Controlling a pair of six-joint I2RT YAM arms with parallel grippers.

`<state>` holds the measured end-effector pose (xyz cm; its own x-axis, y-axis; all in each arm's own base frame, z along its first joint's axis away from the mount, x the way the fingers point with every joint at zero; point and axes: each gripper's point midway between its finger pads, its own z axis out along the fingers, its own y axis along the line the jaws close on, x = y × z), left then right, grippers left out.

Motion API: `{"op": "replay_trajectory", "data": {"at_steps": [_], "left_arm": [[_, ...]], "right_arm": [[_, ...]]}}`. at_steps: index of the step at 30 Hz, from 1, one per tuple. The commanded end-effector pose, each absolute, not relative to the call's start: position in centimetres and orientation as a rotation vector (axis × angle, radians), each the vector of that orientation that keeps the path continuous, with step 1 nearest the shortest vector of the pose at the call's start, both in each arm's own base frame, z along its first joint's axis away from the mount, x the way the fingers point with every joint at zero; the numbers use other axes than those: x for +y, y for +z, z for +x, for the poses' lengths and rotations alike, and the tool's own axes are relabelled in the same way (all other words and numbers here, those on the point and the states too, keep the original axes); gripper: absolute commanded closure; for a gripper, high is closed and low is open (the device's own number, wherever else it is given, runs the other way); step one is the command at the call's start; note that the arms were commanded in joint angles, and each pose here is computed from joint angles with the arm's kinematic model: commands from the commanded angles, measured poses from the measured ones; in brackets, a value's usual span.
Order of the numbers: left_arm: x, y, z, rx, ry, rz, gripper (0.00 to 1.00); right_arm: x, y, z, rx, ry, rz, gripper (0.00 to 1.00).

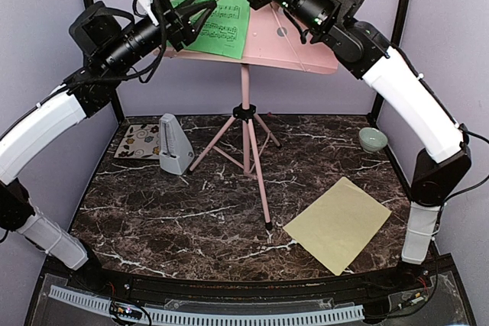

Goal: Set up the instrument practice props

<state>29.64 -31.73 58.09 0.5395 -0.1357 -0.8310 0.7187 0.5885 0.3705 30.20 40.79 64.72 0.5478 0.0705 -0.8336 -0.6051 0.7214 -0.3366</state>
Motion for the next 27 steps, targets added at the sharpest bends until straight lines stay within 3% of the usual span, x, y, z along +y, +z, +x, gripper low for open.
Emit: {"op": "replay_trajectory", "data": {"at_steps": [1,5,13,23,27], "left_arm": [[-27.6,60.0,29.0,0.966,-0.56,0.632,0.42],[-25.3,59.4,29.7,1.09,-0.547,0.529,0.38],[-20.0,58.2,32.9,1.327,-0.445,0.251,0.3],[-18.6,57.8,35.5,1.417,-0.386,0.207,0.25],[-19.4,59.7,35.9,1.374,-0.386,0.249,0.18]], "right_arm": [[40.0,66.0,30.1,0.869,0.434,-0.622,0.86],[39.9,66.1,30.3,0.863,0.418,-0.603,0.82],[39.6,66.3,30.5,0.868,0.41,-0.583,0.86],[37.7,67.0,30.3,0.888,0.396,-0.53,0.69],[36.9,67.7,29.8,0.875,0.41,-0.504,0.61]]}}
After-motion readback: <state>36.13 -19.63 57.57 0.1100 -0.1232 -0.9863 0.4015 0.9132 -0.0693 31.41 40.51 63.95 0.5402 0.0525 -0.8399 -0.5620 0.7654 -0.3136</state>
